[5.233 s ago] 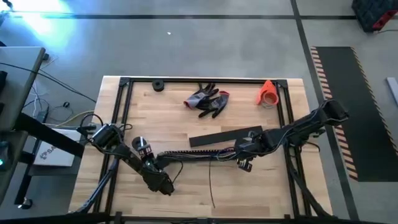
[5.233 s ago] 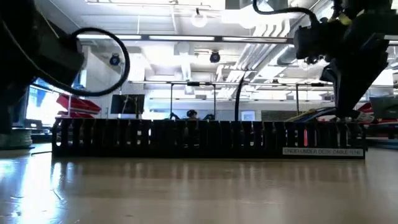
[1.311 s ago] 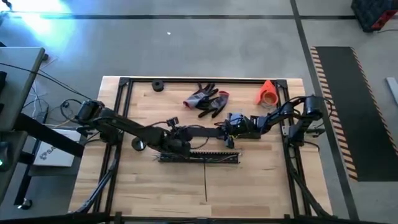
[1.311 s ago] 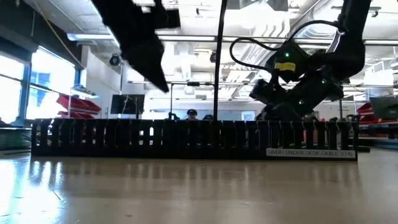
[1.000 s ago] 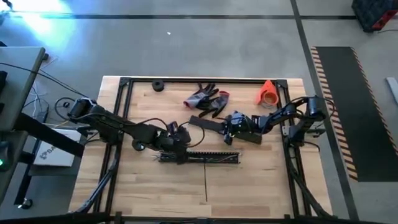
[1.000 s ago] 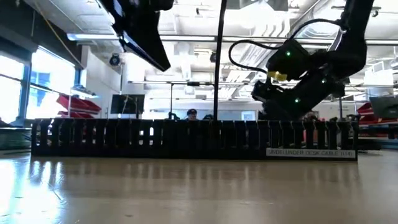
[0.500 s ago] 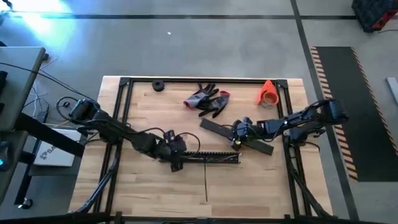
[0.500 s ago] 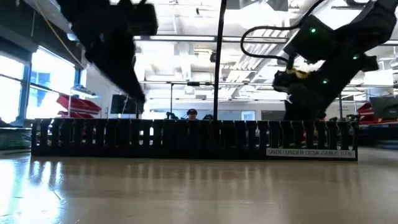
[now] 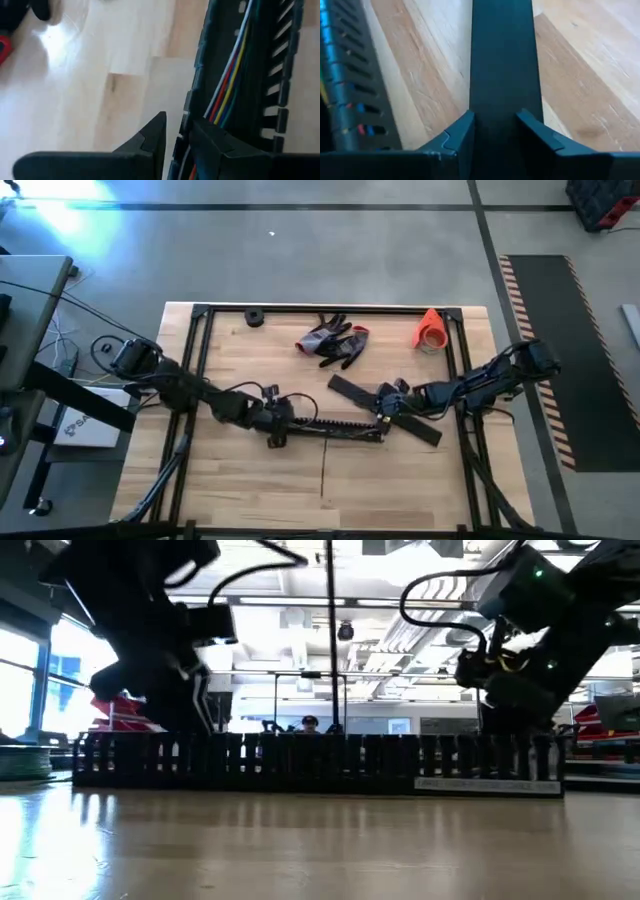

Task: Ziptie cables
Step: Close the black cable duct

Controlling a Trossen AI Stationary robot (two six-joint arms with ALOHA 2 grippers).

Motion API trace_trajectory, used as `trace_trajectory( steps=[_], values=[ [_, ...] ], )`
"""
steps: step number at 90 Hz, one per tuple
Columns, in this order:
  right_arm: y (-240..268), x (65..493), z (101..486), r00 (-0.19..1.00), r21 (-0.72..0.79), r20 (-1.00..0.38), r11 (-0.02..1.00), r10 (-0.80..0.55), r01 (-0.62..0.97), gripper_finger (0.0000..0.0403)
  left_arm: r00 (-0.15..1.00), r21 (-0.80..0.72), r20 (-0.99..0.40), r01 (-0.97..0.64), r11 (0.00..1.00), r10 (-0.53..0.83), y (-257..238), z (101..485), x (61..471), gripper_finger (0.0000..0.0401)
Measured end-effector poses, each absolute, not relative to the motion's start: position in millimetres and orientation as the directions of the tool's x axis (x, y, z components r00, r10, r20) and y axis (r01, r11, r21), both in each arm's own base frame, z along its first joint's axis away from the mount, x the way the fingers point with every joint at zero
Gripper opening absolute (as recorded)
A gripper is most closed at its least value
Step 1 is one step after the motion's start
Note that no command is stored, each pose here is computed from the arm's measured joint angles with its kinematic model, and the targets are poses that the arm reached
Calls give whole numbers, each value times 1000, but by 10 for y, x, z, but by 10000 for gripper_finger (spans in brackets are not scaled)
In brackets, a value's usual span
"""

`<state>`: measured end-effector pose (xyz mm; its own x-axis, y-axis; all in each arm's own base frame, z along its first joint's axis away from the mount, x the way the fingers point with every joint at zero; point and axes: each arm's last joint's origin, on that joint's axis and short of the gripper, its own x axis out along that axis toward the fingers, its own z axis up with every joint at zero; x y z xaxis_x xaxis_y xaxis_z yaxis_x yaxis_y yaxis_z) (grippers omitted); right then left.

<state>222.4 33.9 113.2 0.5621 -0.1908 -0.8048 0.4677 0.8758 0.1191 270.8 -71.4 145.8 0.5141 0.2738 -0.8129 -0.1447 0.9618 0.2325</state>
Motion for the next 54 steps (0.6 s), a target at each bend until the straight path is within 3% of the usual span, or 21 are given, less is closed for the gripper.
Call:
trace_trajectory(
  steps=[20, 38, 54],
  values=[
    [375, 2217, 1132, 565, 113, -803, 882, -190, 458, 88, 463, 378, -809, -65, 924, 363, -425, 1430, 2729, 40],
    [414, 2208, 1133, 569, 122, -797, 868, -204, 482, 88, 395, 589, -747, 18, 808, 535, -79, 1446, 2749, 8],
    [490, 2193, 1149, 581, 132, -795, 886, -173, 444, 89, 369, 630, -738, 80, 772, 564, 12, 1537, 2797, 17]
  ],
)
